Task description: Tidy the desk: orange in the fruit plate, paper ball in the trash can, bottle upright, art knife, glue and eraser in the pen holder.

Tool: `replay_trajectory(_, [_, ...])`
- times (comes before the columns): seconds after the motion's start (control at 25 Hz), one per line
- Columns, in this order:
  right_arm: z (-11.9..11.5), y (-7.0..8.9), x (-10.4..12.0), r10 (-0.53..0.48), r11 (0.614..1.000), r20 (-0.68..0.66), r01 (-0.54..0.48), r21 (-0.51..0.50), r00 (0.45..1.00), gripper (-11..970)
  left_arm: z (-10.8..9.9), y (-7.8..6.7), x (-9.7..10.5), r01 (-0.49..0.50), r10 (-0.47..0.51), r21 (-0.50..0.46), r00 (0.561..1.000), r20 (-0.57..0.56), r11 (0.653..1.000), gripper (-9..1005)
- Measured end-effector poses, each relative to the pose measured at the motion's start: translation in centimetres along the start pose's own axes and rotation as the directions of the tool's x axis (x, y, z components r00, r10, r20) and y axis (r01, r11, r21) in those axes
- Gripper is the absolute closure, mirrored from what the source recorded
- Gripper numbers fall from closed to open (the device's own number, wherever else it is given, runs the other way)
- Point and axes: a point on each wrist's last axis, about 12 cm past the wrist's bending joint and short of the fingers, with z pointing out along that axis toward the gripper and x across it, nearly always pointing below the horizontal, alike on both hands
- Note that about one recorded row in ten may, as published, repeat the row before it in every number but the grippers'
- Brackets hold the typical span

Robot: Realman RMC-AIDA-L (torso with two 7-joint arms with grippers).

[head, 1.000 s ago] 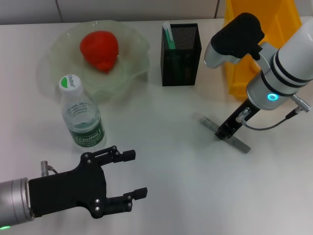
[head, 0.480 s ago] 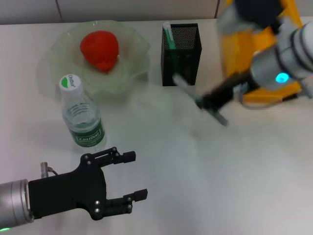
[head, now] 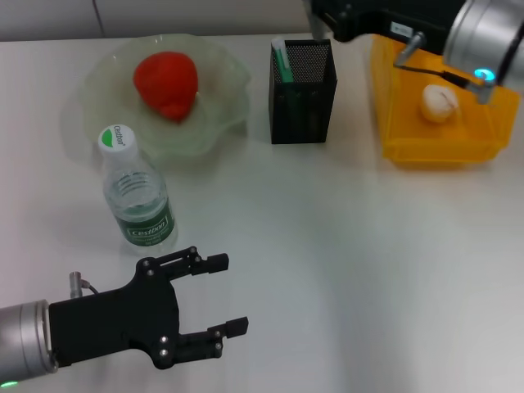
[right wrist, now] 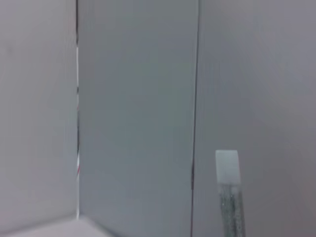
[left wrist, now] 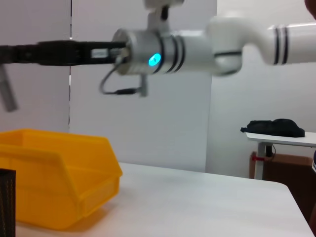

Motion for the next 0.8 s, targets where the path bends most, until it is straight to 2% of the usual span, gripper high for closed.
replay_trajectory(0.2, [2.3, -1.6, 2.7, 0.056, 0.996, 0.032, -0.058, 0.067, 0.998, 822, 0.0, 0.0, 0.0, 0.001, -0.001, 0.000, 1.000, 0.000, 1.000, 226])
replay_trajectory(0.36, [2.9, -1.7, 4.4, 0.098, 0.992, -0.022, -0.096, 0.084, 0.995, 823, 0.0, 0.0, 0.0, 0.001, -0.001, 0.000, 1.000, 0.000, 1.000, 226])
replay_trajectory(0.6, [2.1, -1.5, 5.7, 0.124, 0.987, -0.036, -0.120, 0.104, 0.992, 824, 0.0, 0.1, -0.1, -0.005, 0.005, -0.003, 1.000, 0.005, 1.000, 226])
replay_trajectory(0.8, [0.4, -1.3, 6.7, 0.155, 0.982, -0.022, -0.151, 0.112, 0.988, 772, 0.0, 0.1, -0.1, -0.020, 0.020, -0.006, 1.000, 0.006, 1.000, 226])
